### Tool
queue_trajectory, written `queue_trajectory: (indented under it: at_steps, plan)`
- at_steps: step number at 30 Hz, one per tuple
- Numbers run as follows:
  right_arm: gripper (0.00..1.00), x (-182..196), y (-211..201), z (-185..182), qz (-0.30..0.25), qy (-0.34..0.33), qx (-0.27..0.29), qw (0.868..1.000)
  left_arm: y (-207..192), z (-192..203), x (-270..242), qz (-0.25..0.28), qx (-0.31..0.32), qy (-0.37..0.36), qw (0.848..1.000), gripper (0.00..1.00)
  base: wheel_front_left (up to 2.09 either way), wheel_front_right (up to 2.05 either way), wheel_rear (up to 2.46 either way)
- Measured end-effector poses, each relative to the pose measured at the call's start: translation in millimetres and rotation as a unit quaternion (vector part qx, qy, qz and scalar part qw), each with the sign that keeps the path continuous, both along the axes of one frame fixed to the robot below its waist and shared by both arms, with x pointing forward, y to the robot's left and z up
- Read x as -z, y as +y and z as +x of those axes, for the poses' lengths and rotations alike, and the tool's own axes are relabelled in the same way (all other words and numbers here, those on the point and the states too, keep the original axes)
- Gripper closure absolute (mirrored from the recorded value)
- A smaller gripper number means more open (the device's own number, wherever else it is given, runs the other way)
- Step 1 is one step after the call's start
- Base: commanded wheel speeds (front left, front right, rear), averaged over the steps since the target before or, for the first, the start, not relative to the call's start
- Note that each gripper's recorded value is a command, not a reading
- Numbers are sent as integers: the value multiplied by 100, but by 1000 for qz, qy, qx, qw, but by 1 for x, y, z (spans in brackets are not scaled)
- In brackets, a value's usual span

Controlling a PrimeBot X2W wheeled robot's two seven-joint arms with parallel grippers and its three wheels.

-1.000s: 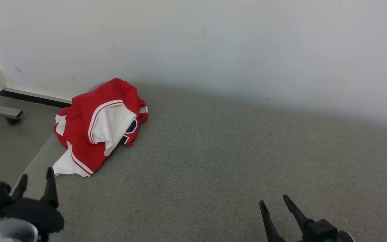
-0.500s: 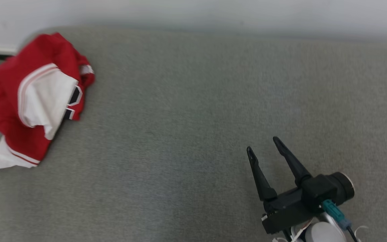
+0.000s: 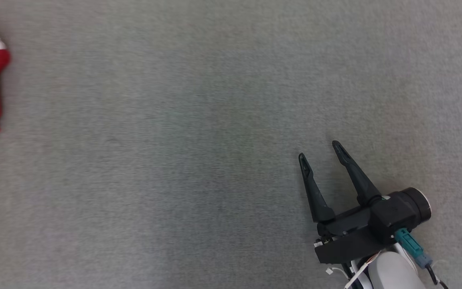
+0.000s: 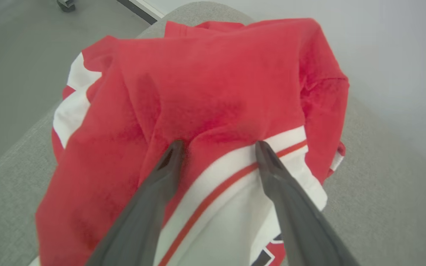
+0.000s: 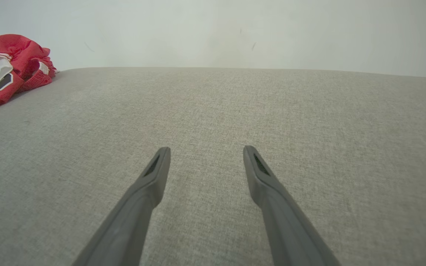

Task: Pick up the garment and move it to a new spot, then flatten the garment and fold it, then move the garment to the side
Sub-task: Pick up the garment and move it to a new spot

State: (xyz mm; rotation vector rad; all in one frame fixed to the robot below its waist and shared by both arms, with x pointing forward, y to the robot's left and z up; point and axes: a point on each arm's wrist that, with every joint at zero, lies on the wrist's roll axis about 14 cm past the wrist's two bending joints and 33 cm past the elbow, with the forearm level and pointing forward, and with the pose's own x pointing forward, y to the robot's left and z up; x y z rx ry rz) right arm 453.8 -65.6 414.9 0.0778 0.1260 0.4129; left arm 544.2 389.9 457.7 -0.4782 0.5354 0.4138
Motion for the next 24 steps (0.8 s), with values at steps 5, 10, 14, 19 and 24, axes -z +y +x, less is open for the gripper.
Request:
queue_trajectory:
  at_steps: [5,10,14,19,24]
  plan:
    - [0,14,-16,-2,-5,19,23,1000,1,4,30,46,3,46,998,45,0,0,0]
    - [0,15,-22,-4,-2,22,34,999,-5,7,31,57,15,43,997,100,0,0,0]
    - [0,9,-18,-8,6,19,31,999,-1,7,5,82,30,18,996,100,0,0,0]
    - [0,-5,-12,-15,19,10,26,999,4,5,-53,116,50,-41,991,100,0,0,0]
    - [0,-18,-8,-34,31,8,24,999,-23,6,-127,146,106,-120,976,100,0,0,0]
